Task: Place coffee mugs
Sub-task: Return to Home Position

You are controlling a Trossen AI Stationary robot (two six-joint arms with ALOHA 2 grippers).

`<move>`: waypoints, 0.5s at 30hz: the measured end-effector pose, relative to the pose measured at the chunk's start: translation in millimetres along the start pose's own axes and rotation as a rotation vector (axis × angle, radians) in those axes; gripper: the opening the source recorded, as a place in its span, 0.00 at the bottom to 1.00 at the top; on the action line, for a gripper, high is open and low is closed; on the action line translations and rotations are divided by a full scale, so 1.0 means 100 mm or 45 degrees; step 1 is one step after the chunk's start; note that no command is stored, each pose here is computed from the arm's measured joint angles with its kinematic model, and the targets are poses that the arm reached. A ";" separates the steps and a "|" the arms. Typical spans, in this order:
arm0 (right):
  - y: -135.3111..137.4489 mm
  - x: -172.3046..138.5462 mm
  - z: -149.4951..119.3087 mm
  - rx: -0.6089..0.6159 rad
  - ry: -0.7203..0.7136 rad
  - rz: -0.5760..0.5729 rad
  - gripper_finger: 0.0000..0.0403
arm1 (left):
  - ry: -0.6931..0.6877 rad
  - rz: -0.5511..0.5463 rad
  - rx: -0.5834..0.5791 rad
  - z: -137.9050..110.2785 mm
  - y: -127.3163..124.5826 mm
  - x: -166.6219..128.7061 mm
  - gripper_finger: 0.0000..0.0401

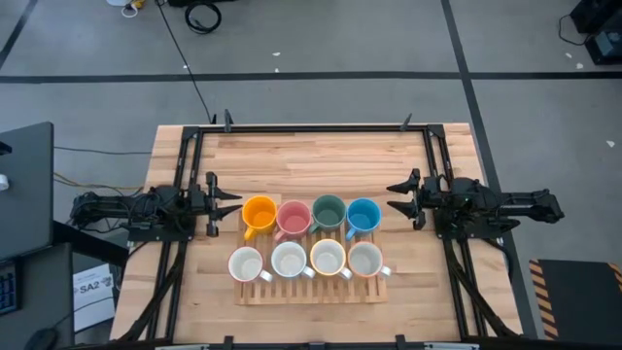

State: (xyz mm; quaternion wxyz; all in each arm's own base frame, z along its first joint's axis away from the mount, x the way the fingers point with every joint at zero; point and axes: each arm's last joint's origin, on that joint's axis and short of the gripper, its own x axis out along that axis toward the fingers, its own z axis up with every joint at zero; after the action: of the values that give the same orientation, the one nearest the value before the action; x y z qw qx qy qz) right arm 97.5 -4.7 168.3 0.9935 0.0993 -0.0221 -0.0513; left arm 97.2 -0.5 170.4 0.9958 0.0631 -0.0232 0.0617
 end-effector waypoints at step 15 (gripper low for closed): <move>0.00 0.00 0.00 -0.089 0.002 -0.006 0.59 | 0.000 0.001 0.000 0.00 0.00 0.00 0.28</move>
State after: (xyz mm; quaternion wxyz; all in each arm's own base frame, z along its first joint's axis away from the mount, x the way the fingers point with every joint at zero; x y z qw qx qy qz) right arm 97.5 -4.9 168.1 0.9962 0.0647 -0.0193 -0.0545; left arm 97.2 -0.5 170.5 0.9958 0.0630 -0.0233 0.0619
